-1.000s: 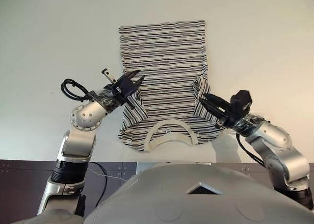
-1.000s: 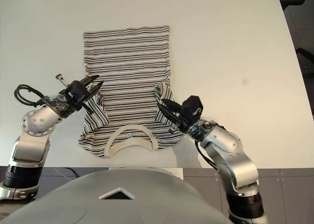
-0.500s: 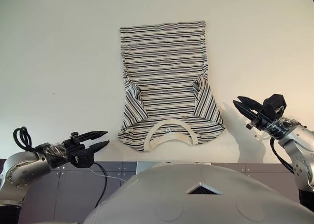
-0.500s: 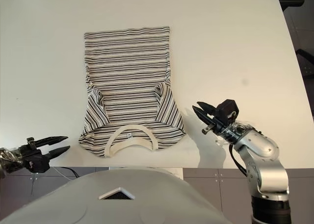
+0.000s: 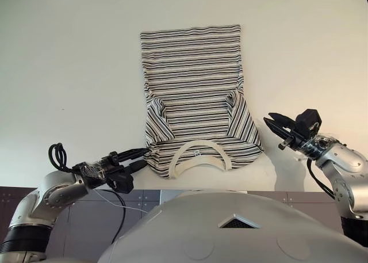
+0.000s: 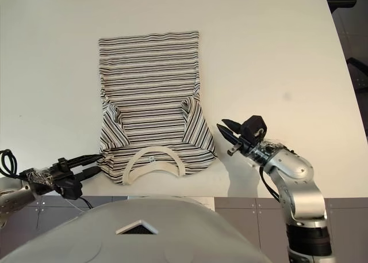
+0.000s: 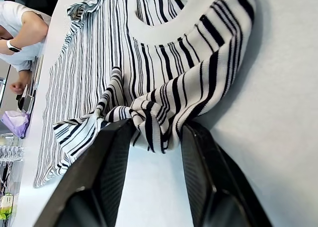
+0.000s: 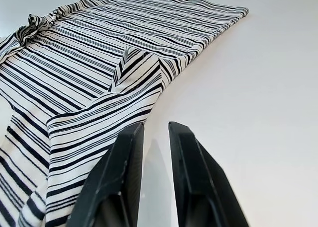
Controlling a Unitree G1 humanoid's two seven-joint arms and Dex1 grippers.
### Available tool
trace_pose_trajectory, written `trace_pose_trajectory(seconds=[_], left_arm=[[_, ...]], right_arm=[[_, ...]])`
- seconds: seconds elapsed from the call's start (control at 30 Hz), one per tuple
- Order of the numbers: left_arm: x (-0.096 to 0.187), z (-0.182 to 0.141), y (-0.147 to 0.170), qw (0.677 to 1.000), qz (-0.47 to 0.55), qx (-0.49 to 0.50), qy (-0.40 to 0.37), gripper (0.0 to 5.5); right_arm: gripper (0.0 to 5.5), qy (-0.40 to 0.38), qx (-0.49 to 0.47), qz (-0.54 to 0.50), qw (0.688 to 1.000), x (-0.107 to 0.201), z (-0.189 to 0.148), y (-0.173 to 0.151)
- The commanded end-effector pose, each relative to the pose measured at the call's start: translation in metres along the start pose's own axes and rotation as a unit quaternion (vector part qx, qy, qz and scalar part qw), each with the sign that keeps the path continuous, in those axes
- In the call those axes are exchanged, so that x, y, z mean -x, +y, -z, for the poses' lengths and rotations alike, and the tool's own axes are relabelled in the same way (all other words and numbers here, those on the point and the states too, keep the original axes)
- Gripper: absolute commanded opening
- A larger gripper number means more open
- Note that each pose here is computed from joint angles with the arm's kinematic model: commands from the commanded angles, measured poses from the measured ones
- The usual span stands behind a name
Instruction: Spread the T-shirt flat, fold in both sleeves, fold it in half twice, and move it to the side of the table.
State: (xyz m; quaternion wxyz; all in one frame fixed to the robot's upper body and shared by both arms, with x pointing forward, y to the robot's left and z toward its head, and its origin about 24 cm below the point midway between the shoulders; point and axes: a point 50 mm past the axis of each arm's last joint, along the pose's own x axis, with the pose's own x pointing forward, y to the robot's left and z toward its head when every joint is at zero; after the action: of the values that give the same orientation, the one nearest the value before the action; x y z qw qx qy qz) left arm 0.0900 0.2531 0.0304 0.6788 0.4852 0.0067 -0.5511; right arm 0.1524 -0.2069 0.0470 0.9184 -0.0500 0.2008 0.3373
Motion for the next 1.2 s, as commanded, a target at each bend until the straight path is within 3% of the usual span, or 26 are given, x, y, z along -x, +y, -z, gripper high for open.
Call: trace_pose_trajectory(seconds=[0.03,0.2,0.27,0.37,0.53,0.87,1.2], left_arm=[[-0.004,0.002,-0.012,0.998,0.057,0.007,0.008,1.53],[-0.003,0.001,-0.011,0.998,0.061,0.009,0.001,0.80],[-0.001,0.002,-0.010,0.998,0.061,0.009,0.003,0.47],[0.005,0.002,-0.012,0.998,0.058,0.015,0.009,0.10],[0.004,0.003,-0.008,0.998,0.055,0.012,0.006,0.10],[-0.001,0.002,-0.004,0.998,0.063,0.011,-0.005,0.10],[-0.002,0.004,-0.001,0.998,0.064,0.009,-0.003,0.10]], right_arm=[[0.92,0.004,0.006,0.002,1.000,-0.004,-0.001,-0.002],[0.92,0.005,0.022,0.003,1.000,0.002,-0.003,-0.006],[0.92,0.027,0.130,-0.019,0.991,0.017,-0.007,-0.008],[1.09,0.071,0.332,-0.092,0.936,0.041,-0.006,-0.012],[1.80,0.053,0.449,-0.189,0.872,0.046,-0.001,-0.002],[1.80,0.045,0.446,-0.211,0.869,0.024,0.025,0.016],[1.80,0.010,0.483,-0.184,0.856,0.011,0.017,0.013]])
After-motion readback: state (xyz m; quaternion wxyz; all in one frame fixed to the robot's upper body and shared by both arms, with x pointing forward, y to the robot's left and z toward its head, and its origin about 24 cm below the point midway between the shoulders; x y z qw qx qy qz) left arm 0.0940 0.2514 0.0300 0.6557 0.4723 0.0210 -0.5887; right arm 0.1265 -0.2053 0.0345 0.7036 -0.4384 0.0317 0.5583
